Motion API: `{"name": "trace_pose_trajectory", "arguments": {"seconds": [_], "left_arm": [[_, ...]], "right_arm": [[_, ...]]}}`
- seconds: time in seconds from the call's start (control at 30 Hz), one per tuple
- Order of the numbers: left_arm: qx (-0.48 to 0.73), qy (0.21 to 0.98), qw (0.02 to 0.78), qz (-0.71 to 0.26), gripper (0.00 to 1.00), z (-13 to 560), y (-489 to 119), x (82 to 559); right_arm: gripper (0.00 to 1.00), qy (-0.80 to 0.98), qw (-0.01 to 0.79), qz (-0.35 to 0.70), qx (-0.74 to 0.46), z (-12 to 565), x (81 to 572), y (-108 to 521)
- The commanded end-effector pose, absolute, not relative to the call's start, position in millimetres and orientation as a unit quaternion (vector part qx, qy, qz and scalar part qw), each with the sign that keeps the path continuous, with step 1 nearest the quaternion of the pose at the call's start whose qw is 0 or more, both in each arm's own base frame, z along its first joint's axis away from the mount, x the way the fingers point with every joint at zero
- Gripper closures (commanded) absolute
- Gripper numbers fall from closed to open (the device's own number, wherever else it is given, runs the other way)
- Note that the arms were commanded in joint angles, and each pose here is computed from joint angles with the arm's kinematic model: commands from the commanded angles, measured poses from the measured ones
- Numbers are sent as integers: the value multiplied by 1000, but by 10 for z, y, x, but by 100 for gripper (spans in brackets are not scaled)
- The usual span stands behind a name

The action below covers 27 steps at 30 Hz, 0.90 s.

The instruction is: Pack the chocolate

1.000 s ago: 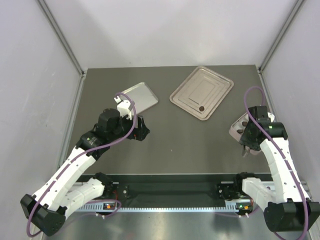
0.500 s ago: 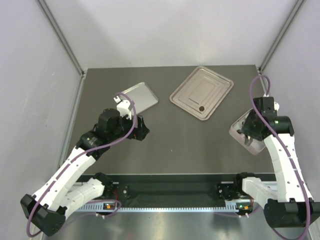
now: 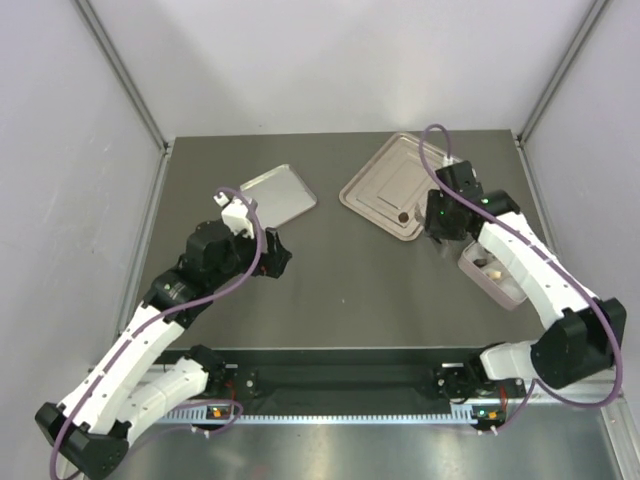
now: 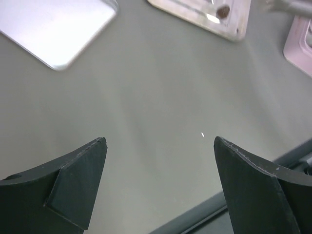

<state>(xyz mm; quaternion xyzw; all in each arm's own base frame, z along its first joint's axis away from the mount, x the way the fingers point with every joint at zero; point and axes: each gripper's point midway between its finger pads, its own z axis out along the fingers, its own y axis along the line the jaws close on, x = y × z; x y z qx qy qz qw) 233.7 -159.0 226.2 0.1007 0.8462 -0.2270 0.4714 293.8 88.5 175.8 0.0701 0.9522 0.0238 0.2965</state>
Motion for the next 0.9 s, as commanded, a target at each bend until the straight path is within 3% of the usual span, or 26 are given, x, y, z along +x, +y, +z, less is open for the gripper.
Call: {"name": "trace_pose_trajectory", "arguments": {"seconds": [0.0,0.23,0.87], "left_arm": [[78,821,525,-213,4,2463,-1504,2461],[67,829,522,-191,4,2409,-1454,2533],[64,837,511,-187,4,2333,-1476,2566]], "right_arm": [[55,929,361,70,45,1977,3350,1208],[55,935,345,75,24,1707,3548,1473],[55,947,322,23,7,1334,3438,1412]]}}
